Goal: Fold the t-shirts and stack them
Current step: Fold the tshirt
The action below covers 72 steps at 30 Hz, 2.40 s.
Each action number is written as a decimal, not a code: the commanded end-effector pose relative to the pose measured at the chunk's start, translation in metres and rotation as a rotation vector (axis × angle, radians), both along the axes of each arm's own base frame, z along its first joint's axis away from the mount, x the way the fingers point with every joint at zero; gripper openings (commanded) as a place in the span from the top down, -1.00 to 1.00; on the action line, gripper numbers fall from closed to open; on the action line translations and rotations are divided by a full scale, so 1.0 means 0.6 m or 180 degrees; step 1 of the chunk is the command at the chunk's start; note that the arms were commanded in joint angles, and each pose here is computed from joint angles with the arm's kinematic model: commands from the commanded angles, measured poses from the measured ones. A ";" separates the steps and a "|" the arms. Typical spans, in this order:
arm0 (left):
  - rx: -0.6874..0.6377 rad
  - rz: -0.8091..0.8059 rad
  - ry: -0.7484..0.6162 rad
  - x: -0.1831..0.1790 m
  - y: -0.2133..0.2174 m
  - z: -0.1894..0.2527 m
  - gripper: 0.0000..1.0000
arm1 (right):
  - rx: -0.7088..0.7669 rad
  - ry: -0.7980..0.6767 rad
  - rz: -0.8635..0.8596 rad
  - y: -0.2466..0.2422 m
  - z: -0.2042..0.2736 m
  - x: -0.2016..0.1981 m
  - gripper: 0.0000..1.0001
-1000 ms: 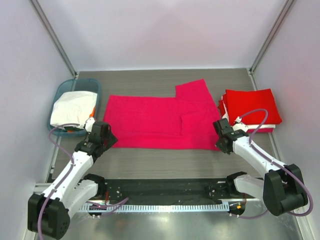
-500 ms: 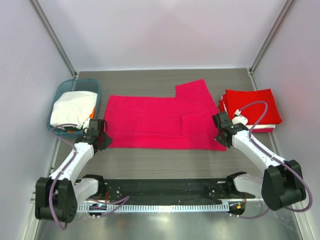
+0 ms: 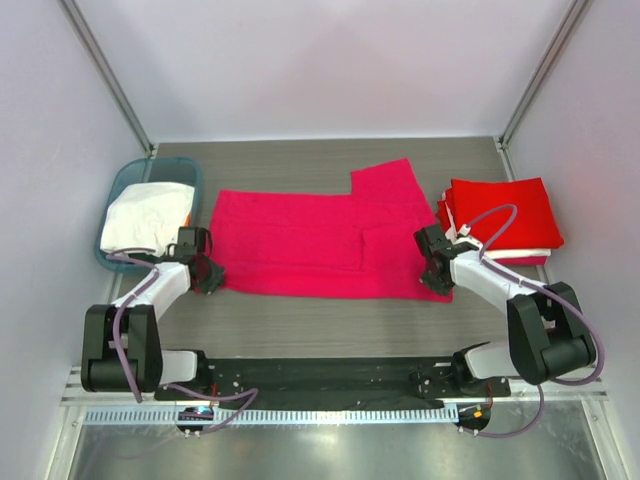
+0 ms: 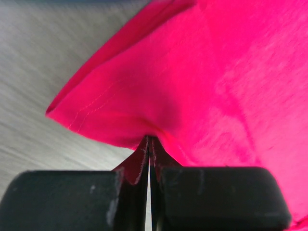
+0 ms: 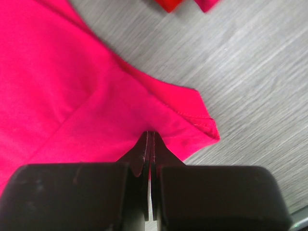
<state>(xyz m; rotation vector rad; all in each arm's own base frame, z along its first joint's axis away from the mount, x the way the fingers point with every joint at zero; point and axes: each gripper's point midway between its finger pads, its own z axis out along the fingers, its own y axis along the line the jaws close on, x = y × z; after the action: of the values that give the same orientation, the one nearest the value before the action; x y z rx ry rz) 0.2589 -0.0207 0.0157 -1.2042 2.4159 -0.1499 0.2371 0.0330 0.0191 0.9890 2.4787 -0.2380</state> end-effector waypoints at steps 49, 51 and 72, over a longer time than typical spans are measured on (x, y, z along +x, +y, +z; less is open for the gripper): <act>-0.0436 0.0012 -0.1750 0.325 0.011 0.239 -1.00 | 0.0191 -0.1697 0.0936 0.037 0.294 0.544 0.55; -0.0433 0.0126 -0.1839 0.371 0.019 0.241 -0.99 | 0.0189 -0.1574 0.0946 0.032 0.243 0.579 0.33; 0.0261 -0.0636 -0.1695 0.462 0.004 0.160 -0.99 | 0.0132 -0.1122 0.1342 0.071 0.055 0.686 -0.13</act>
<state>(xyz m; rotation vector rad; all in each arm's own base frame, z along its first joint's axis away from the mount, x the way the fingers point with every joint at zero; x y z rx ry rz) 0.5206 -0.0315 0.1062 -0.8156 2.0739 -0.4494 0.6440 0.0718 0.0435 0.4932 2.3151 0.1503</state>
